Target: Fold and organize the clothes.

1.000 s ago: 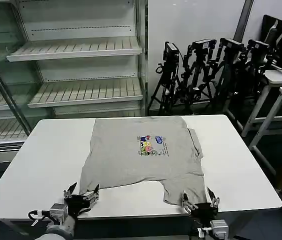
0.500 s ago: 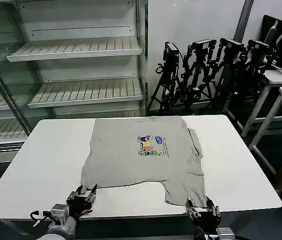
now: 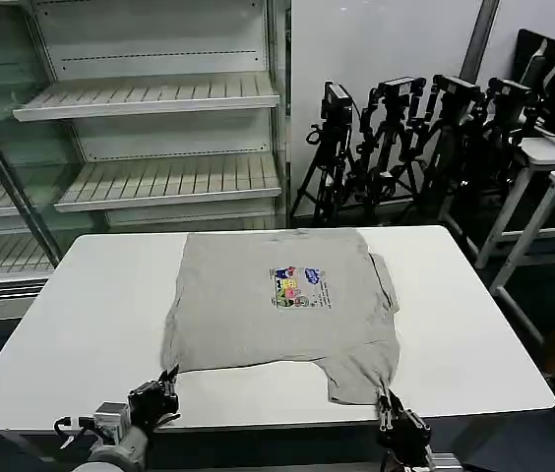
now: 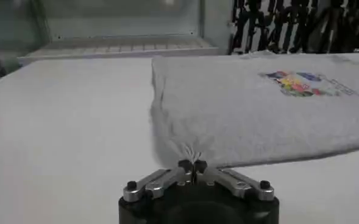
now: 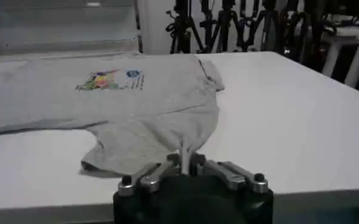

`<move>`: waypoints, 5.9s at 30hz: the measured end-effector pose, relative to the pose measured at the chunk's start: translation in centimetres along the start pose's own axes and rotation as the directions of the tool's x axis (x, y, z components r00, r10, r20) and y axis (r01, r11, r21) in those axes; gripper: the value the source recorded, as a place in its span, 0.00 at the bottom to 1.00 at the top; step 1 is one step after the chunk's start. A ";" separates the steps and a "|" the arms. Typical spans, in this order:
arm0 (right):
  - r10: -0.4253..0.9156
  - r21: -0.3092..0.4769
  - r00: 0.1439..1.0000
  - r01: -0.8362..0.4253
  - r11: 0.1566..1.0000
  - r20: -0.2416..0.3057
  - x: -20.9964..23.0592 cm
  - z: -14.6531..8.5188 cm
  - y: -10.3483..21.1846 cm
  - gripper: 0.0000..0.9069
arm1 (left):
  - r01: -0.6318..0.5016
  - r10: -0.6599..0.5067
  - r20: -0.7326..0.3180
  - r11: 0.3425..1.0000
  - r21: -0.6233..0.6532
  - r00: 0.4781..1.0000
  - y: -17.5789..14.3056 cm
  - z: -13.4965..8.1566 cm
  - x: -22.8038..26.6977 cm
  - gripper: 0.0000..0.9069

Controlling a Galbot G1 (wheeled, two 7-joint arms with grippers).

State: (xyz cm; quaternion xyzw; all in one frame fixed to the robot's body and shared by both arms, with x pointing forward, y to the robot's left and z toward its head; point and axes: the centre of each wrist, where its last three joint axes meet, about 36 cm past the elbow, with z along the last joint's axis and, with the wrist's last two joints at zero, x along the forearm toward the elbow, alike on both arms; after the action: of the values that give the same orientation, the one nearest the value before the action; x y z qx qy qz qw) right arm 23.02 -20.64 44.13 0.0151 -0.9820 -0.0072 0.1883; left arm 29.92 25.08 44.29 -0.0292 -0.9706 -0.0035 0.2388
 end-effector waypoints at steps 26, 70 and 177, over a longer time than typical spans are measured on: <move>0.007 0.003 0.986 -0.008 1.000 0.165 4.2 -6.4 -0.9 0.00 | 0.050 -0.047 0.070 0.998 -0.042 0.996 2.0 -2.8 5.5 0.03; -0.055 0.152 0.990 0.036 0.988 0.129 -18.0 -7.8 -1.9 0.00 | 0.042 -0.008 0.116 0.957 -0.286 0.993 2.7 -5.0 -10.0 0.06; 0.077 0.074 0.982 -0.091 0.993 0.172 -5.7 -8.3 -5.8 1.00 | 0.051 -0.037 0.104 0.990 -0.133 0.994 1.0 -3.4 4.8 1.00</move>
State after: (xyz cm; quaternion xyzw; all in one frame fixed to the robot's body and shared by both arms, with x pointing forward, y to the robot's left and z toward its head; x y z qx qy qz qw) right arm 31.54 -26.33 49.57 -0.0194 -0.9936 0.0393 0.1038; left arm 27.35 26.25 49.52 -0.0241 -0.9794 -0.0733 0.1866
